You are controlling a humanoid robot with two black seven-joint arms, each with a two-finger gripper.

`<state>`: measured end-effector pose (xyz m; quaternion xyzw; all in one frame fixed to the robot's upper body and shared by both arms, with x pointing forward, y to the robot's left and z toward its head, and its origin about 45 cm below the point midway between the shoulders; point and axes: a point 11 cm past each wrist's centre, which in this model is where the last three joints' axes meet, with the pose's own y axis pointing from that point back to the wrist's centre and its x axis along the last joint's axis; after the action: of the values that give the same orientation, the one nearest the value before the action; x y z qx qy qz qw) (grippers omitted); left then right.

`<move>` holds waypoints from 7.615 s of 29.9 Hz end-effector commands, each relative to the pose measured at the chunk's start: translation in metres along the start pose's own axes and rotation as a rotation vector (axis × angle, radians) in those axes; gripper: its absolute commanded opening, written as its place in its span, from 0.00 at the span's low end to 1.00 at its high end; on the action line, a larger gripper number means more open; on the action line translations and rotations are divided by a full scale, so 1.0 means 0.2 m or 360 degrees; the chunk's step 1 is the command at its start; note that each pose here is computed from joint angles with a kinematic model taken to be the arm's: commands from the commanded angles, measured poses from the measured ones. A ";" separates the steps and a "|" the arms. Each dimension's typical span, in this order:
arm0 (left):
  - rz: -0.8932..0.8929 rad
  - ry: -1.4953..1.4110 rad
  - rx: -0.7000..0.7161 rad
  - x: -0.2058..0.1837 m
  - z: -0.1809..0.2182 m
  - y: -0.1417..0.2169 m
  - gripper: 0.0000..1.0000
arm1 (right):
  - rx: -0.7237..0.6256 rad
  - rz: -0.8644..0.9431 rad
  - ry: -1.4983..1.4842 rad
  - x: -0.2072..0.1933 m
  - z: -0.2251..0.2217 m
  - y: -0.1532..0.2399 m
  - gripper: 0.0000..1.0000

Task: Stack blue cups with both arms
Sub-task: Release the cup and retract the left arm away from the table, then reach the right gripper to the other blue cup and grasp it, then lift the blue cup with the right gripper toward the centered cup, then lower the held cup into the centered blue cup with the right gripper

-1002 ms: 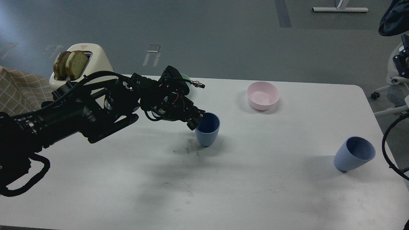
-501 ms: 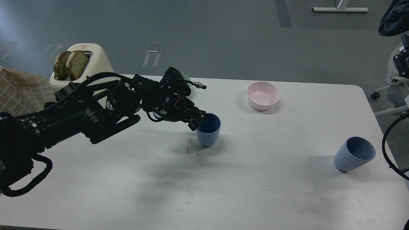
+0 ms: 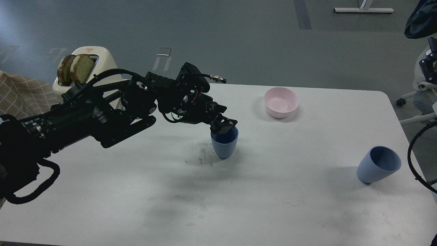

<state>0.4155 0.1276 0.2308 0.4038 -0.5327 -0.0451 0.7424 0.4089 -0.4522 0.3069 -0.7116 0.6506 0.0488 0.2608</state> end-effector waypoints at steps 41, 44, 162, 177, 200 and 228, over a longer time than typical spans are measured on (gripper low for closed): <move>0.2482 0.2455 -0.0471 -0.37 -0.82 1.42 0.97 | -0.0788 -0.0881 0.2531 -0.33 -0.11 0.26 0.99; 0.2481 0.2456 -0.0471 -0.37 -0.82 1.42 0.97 | -0.0925 -0.0914 0.2606 -0.26 -0.03 0.35 0.99; 0.2395 0.2386 -0.0522 -0.31 -0.80 1.45 0.97 | -0.0156 -0.2154 0.2627 -1.68 0.68 0.07 0.00; 0.2394 0.2386 -0.0524 -0.31 -0.80 1.45 0.97 | -0.0215 -0.2256 0.2756 -1.62 0.79 0.15 0.00; 0.2388 0.2394 -0.0533 -0.31 -0.80 1.44 0.97 | -0.0338 -0.2244 0.2807 -1.50 0.87 0.21 0.00; 0.2392 0.2389 -0.0532 -0.31 -0.80 1.45 0.98 | -0.0381 -0.2257 0.2773 -1.48 0.92 0.26 0.33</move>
<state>0.4163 0.4407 0.3551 -0.2097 -0.0394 0.6102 0.7630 0.3650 -0.1061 0.2538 -0.7319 0.0514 -0.5614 -0.3827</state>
